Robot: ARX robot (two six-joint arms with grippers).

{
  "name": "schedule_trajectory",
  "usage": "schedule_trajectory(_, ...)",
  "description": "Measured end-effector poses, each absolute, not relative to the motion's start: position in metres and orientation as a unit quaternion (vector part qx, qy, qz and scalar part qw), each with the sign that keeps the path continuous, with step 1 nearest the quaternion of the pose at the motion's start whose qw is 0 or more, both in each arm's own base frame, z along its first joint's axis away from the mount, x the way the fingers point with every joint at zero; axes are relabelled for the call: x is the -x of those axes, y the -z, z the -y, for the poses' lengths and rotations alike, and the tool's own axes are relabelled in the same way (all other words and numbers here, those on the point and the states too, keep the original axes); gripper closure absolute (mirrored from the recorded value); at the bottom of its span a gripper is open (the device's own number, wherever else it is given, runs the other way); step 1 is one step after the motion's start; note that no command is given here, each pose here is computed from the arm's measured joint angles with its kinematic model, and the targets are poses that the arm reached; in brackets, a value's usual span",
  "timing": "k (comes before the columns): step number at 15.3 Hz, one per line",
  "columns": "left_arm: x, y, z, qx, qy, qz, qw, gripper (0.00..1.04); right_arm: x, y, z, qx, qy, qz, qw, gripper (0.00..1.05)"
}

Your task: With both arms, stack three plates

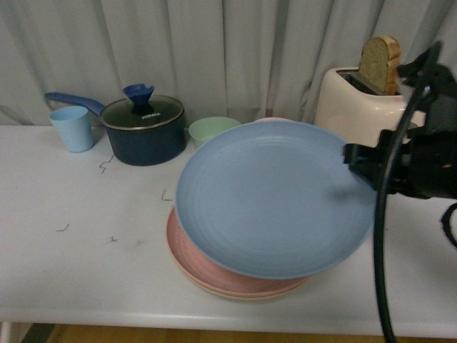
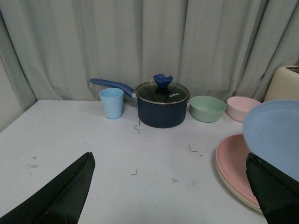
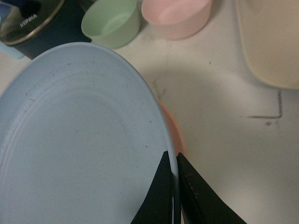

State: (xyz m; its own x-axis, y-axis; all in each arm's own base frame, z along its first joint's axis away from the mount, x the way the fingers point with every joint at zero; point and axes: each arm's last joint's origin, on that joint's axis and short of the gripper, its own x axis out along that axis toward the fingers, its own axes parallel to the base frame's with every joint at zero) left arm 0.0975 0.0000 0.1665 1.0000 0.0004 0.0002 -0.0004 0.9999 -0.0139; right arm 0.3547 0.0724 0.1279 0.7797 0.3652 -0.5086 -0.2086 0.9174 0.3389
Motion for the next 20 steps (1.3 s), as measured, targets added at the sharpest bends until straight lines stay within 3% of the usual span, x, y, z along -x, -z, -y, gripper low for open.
schedule_trajectory(7,-0.098,-0.167,0.000,0.007,0.000,0.000,1.000,0.07,-0.384,-0.106,-0.105,-0.177,-0.127,-0.331,0.918,1.02)
schedule_trajectory(16,-0.098,-0.167,0.000,0.007,0.000,0.000,1.000,0.07,-0.384,-0.078,-0.109,-0.162,-0.102,-0.362,0.912,1.02)
schedule_trajectory(17,-0.098,-0.167,0.000,0.007,0.000,0.000,1.000,0.07,-0.383,-0.075,-0.109,-0.162,-0.102,-0.366,0.911,0.91)
schedule_trajectory(20,-0.098,-0.167,0.000,0.007,0.000,0.000,1.000,0.07,-0.364,-0.088,-0.097,-0.170,-0.126,-0.329,0.920,0.46)
